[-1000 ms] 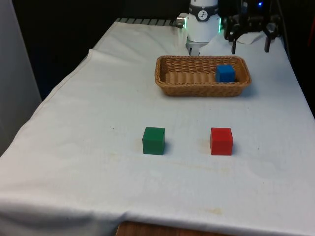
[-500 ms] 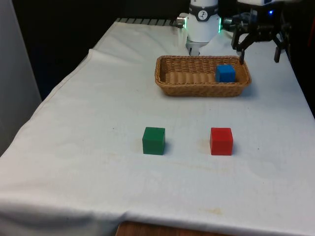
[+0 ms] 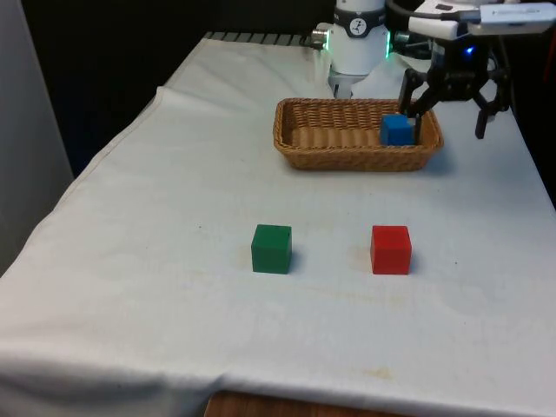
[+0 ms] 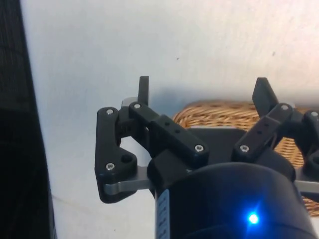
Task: Pick up exactly two blocks and place them into the basket.
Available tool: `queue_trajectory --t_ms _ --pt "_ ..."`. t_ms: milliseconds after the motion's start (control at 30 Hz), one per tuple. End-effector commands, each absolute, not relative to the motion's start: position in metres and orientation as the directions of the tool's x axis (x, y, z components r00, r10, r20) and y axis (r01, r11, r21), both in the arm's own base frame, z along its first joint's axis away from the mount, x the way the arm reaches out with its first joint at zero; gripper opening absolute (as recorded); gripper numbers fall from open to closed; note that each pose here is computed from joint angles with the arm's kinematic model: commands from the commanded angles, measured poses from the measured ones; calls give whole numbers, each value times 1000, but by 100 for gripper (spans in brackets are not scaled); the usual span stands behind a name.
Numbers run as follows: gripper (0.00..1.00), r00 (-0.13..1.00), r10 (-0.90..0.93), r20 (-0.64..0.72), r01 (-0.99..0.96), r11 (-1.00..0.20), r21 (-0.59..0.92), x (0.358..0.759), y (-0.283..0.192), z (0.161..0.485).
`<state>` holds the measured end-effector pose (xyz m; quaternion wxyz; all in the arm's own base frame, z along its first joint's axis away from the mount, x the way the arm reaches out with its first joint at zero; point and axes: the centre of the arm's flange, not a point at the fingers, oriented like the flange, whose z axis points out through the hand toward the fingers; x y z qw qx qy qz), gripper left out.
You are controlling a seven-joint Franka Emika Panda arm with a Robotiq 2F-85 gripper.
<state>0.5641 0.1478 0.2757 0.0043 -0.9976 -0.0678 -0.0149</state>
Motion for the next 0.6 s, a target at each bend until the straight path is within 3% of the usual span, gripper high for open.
queue_trajectory --t_ms 0,567 --pt "100 991 134 27 135 -991 -12 567 144 273" --pt "100 992 119 32 118 -993 22 612 110 249"
